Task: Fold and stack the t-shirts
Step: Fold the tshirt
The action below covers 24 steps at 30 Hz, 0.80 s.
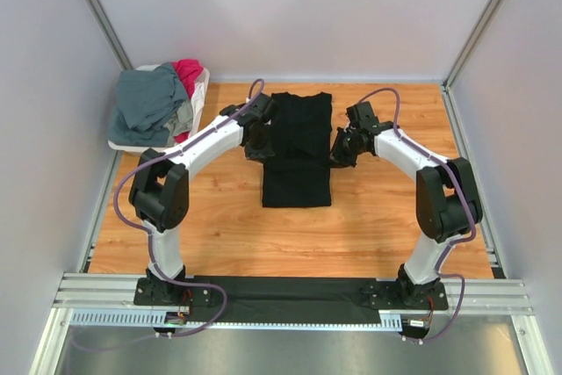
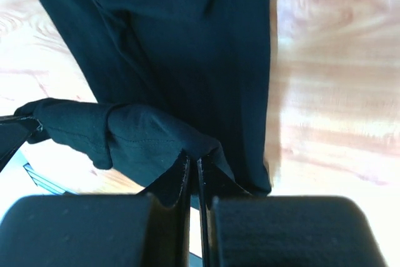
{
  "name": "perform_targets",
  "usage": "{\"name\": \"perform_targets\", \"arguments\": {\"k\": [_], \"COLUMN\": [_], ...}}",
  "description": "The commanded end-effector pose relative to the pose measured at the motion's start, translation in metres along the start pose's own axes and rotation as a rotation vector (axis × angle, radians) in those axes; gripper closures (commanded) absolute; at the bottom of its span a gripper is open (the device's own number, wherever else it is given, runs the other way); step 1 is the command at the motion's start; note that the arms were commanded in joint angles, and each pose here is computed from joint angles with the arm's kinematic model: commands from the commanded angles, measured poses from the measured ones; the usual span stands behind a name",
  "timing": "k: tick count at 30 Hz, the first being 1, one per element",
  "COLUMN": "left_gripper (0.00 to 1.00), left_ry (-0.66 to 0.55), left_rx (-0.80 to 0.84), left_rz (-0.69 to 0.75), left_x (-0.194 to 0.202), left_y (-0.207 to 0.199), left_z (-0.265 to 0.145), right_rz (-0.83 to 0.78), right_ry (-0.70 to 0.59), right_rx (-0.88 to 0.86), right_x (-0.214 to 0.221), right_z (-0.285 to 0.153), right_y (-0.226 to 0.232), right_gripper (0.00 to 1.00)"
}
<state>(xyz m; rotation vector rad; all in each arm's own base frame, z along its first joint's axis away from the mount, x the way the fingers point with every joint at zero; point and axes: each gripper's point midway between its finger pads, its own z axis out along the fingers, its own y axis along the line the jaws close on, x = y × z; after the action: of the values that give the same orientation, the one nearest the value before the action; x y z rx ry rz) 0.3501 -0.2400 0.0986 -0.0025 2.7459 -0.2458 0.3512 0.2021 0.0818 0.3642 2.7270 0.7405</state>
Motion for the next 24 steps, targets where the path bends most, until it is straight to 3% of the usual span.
{"name": "perform_targets", "arguments": {"k": [1,24], "left_gripper": [1.0,1.0], "left_ry": [-0.051,-0.005], "left_rx": [0.039,0.041], "left_rz": [0.022,0.011], "left_x": [-0.028,-0.043], "left_y": [-0.008,-0.003], "left_z": [-0.003,0.044], "right_rz": [-0.044,-0.009], "right_ry": [-0.04,-0.013], "right_rx": [-0.052,0.006], "right_x": [-0.024,-0.052], "right_z": [-0.004,0.027], "right_y": [0.017,-0.002], "right_gripper": [1.0,0.99]}}
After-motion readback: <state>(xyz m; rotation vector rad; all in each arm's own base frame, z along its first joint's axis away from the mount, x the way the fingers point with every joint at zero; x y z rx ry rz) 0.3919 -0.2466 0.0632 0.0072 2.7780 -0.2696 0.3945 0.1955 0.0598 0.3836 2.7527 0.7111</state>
